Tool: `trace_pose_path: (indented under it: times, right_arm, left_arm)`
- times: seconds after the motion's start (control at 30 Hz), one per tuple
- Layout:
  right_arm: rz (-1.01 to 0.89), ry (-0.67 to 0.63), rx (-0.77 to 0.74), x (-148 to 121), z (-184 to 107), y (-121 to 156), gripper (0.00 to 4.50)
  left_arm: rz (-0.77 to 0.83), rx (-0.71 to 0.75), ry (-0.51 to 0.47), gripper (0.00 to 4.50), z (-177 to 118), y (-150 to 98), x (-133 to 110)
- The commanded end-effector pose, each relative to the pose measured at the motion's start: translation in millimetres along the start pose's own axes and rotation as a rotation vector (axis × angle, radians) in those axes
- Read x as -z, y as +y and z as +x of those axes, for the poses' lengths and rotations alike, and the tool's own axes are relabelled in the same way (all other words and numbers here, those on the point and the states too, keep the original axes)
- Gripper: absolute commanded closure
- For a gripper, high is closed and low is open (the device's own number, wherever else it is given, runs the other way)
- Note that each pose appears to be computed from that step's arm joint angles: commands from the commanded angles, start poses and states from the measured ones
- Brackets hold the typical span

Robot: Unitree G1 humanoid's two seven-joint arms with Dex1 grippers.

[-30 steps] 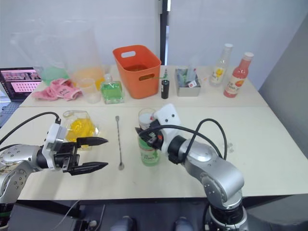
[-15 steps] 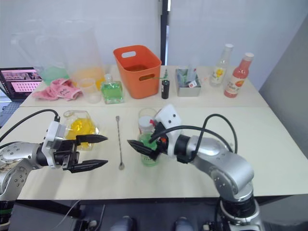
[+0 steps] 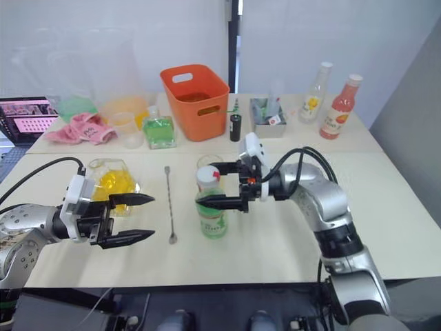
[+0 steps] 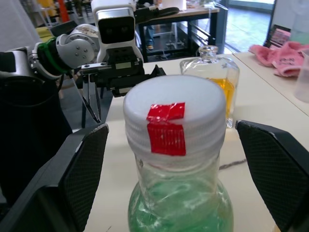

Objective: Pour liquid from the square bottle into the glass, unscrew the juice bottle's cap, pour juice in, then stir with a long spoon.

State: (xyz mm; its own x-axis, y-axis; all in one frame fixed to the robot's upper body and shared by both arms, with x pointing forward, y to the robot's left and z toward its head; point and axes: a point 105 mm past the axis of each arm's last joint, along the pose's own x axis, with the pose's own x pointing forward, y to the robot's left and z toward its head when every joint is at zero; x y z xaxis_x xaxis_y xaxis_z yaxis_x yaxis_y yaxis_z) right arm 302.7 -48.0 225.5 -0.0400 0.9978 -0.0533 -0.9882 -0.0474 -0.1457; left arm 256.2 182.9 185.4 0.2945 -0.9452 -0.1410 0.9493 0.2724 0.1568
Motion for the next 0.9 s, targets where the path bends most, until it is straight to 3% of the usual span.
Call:
trace_pose_path:
  times: [0.03,0.1,0.13,0.33,0.43,0.6,0.9]
  right_arm:
    - [-0.082,0.017,-0.080,-6.5,2.5,1.5,0.04]
    - [-0.091,0.024,-0.095,-5.0,4.0,0.0,0.04]
    - [-0.096,0.027,-0.102,-4.1,4.7,-0.6,0.27]
    - [-0.101,0.026,-0.123,-3.5,4.4,-2.3,2.35]
    - [-0.098,0.024,-0.129,-3.9,2.9,-0.5,3.08]
    - [-0.118,0.017,-0.075,-8.6,0.0,2.3,3.10]
    - [-0.151,-0.068,0.299,-49.1,-0.1,23.1,3.10]
  left_arm:
    - [0.045,-0.015,0.005,0.00,-3.9,-2.0,-11.6]
    - [0.046,-0.019,0.010,0.00,-5.3,-2.6,-12.7]
    - [0.047,-0.020,0.012,0.00,-6.0,-2.6,-13.0]
    - [0.048,-0.024,0.022,0.00,-8.3,-3.2,-14.8]
    - [0.046,-0.027,0.024,0.00,-8.5,-2.9,-14.5]
    - [0.048,-0.031,0.017,0.00,-5.7,-0.3,-14.7]
    - [0.041,-0.033,-0.005,0.00,-3.4,-1.0,-13.1]
